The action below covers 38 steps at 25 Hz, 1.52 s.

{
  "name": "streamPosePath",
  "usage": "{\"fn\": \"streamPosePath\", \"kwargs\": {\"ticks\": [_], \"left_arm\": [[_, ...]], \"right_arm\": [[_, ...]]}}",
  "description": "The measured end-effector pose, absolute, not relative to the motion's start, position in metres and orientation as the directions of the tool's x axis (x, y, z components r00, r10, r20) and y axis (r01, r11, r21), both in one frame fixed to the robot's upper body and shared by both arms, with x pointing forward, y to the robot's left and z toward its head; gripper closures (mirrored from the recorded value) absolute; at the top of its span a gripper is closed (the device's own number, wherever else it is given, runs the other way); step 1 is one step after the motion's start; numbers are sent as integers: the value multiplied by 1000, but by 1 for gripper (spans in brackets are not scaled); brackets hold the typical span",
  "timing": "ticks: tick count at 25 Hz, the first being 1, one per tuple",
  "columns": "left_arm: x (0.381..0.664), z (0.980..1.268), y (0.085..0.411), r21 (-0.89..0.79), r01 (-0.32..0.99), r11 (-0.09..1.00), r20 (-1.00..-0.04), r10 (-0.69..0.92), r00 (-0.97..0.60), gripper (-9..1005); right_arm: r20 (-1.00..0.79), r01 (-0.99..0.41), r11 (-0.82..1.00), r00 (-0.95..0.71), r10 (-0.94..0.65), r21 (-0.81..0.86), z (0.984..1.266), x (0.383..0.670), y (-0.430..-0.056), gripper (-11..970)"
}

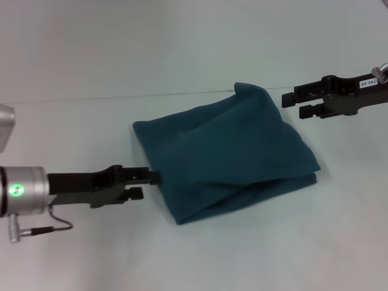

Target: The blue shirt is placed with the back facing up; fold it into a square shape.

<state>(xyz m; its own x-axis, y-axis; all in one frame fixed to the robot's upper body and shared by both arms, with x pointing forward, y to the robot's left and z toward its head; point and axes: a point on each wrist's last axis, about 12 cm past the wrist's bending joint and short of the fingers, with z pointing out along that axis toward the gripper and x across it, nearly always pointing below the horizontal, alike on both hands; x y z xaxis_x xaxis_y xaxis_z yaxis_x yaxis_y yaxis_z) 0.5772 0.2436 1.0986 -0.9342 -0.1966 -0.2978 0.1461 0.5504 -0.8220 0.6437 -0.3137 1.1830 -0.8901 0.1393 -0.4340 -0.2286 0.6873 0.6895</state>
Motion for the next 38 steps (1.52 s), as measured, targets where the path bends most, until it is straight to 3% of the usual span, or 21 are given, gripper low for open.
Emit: {"fn": "streamPosePath", "kwargs": {"ticks": [4,10,19,27,38], "left_arm": [[583,1096,233,-807,154,570,-316,-197,-928,299],[595,1088,225,-775,83,627,-287,-231,-930,295],[600,1084,209,-761,115,639,-321,-217,-922,294],[604,1080,201,-758,88,646,-305,-233,-923,114],[617,1075,171,-703,101,704,-319,-186,-929,141]], "right_arm": [[-436,-229,685,-889,143,692,1183,644,-314,253],[-440,-230,685,-886,147,691,1184,644,-315,255],[-444,-226,675,-881,167,702,1186,643,-319,259],[-442,-223,674,-880,171,704,1186,643,-320,261],[-440,-216,668,-879,184,712,1186,642,-322,260]]}}
